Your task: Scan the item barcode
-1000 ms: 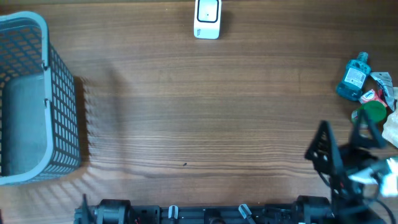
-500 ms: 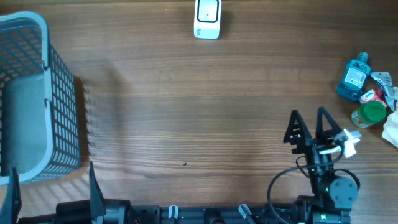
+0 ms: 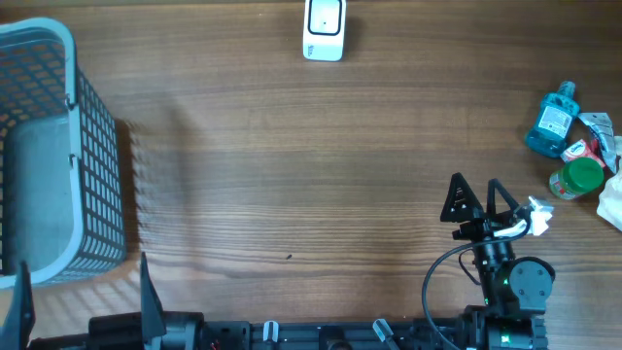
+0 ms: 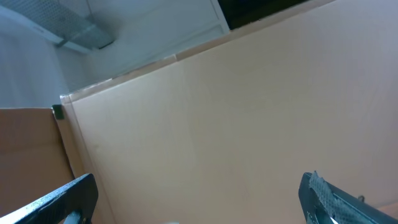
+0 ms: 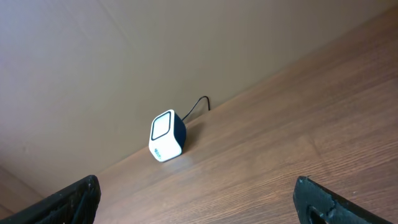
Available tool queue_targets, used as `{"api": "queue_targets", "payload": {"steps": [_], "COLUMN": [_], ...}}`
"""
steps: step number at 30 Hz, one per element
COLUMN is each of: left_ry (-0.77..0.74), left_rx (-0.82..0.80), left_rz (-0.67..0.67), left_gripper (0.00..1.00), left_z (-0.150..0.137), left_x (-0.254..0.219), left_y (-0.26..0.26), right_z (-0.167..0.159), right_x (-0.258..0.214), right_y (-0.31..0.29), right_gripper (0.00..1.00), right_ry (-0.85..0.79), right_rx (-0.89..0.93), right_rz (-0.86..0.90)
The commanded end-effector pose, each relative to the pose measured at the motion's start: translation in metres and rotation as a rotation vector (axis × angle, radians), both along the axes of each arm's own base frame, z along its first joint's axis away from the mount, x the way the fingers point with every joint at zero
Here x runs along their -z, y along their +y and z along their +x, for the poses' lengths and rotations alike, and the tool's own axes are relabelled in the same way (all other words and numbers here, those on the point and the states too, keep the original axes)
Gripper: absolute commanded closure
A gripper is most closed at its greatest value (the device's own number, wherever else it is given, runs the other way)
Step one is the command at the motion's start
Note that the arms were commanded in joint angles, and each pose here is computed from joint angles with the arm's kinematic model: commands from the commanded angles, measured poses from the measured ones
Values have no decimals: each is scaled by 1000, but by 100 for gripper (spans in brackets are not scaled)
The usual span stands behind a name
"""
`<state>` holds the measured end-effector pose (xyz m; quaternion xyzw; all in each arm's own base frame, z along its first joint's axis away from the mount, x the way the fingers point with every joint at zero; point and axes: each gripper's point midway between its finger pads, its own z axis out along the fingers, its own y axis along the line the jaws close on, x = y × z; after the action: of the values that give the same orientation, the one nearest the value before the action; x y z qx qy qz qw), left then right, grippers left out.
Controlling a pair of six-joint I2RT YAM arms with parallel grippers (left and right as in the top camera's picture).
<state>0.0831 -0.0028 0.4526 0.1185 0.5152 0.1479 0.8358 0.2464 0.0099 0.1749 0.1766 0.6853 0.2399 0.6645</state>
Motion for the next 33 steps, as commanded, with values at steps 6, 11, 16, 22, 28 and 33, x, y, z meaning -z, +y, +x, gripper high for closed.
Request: {"api": "queue_targets", "payload": {"steps": [6,11,16,22,28,33], "left_ry": [56,209,308,413,246,357], "left_rx": [48,-9,114,137,213,146], "left_rz": [38,24,59,40,-164,-199], "left_gripper": [0,0,0,0,0,0], "left_z": [5,17,21,73,133,151], "left_x": [14,49,73,130,166,220], "left_y": [-10,0,-22,-28,-34,-24], "right_z": [0,0,0,0,0,0], "right_x": [-1,-1,-1,-1,-1,-1], "right_y": [-2,-2,-2,-2,-2,-2], "right_gripper": [0,0,0,0,0,0], "right_ry": [-3,-3,-3,-3,-3,-3], "right_rx": [16,15,15,15,15,15], "right_rz": [7,7,7,7,7,7]}}
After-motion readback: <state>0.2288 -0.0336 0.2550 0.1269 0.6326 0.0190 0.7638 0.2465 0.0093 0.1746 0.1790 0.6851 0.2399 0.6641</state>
